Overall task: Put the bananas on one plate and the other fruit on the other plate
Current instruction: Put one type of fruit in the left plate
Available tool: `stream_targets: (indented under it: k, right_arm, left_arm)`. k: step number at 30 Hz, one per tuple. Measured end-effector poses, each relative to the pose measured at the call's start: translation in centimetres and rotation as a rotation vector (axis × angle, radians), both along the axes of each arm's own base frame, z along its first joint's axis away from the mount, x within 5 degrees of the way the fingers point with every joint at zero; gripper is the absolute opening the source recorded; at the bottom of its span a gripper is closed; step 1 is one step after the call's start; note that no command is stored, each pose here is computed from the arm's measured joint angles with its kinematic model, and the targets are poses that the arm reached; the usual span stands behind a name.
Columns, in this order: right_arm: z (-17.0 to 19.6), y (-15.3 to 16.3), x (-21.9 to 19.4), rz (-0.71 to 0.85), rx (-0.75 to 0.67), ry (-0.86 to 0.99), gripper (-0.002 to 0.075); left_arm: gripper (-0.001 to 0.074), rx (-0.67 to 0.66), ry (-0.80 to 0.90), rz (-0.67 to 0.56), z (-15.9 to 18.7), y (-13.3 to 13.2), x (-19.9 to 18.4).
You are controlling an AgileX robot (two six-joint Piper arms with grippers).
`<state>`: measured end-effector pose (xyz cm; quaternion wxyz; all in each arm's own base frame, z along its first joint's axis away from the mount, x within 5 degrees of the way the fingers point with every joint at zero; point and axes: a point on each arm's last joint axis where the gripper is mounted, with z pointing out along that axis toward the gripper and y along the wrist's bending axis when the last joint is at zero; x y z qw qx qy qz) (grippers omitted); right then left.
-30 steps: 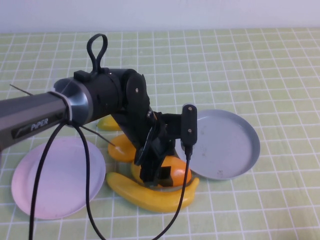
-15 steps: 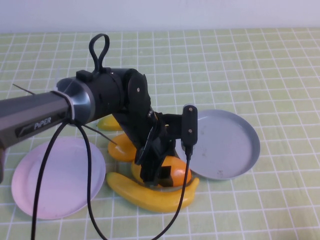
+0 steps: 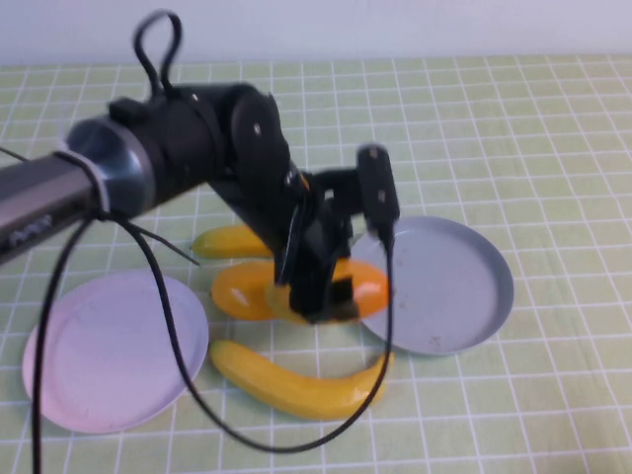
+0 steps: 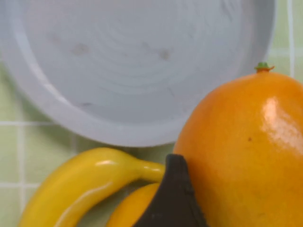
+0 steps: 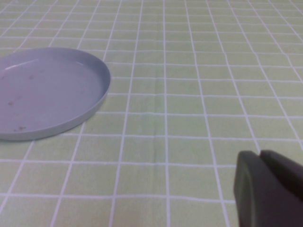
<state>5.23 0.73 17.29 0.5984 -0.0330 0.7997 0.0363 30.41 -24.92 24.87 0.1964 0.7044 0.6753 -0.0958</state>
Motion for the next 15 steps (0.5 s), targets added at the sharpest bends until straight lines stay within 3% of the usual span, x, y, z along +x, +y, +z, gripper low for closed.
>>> stream_targets:
  k: [4, 8, 11, 15]
  right_arm:
    - [0.0, 0.0, 0.0, 0.0, 0.0, 0.0, -0.0015]
    - [0.0, 0.0, 0.0, 0.0, 0.0, 0.0, -0.0015]
    - [0.0, 0.0, 0.0, 0.0, 0.0, 0.0, -0.0015]
    - [0.0, 0.0, 0.0, 0.0, 0.0, 0.0, -0.0015]
  left_arm:
    - [0.0515, -0.062, 0.039, 0.228, 3.8, 0.4, -0.2]
    - [0.0515, 0.019, 0.087, 0.412, 4.3, 1.6, -0.5]
    - [0.0515, 0.123, 0.104, 0.467, 4.0, 2.5, -0.7]
    - [0.0515, 0.155, 0.112, 0.544, 4.7, 3.8, -0.7]
